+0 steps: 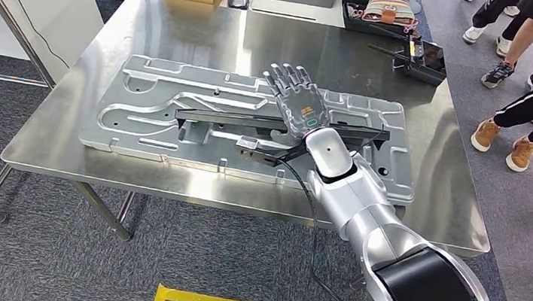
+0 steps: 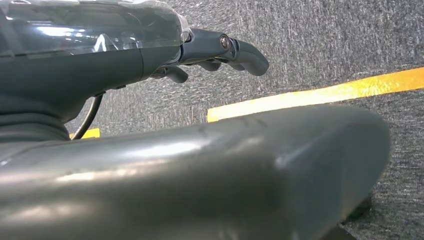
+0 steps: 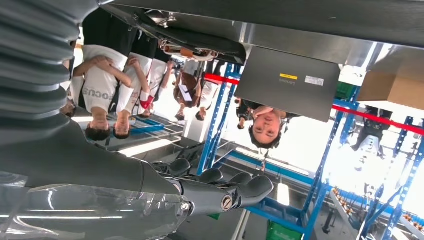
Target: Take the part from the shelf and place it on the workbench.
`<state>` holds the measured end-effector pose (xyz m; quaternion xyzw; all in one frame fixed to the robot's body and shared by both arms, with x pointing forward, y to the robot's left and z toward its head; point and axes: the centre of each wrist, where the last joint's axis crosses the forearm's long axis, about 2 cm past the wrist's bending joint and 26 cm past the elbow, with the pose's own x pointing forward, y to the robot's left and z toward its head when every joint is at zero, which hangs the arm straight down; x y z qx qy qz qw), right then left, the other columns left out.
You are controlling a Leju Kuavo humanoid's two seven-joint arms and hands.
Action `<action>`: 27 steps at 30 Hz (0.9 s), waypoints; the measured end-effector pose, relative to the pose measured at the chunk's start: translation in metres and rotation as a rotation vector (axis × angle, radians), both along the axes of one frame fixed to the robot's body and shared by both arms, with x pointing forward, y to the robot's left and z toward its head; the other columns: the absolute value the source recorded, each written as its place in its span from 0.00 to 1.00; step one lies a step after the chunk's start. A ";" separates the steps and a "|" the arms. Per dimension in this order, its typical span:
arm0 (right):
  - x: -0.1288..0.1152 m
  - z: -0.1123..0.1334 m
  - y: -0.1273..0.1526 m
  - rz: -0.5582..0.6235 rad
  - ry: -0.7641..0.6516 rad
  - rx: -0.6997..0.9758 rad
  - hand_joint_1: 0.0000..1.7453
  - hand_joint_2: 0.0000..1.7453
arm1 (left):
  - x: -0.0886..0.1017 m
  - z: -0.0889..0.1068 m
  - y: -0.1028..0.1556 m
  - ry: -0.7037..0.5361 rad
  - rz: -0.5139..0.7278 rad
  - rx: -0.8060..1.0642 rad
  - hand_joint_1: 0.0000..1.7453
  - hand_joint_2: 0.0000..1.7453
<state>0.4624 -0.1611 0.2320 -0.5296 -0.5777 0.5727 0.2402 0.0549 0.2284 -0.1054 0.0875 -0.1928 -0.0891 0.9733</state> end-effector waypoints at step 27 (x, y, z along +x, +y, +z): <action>0.010 0.037 0.004 0.067 -0.037 0.169 0.00 0.00 | 0.001 0.000 0.000 0.150 0.040 -0.012 0.00 0.00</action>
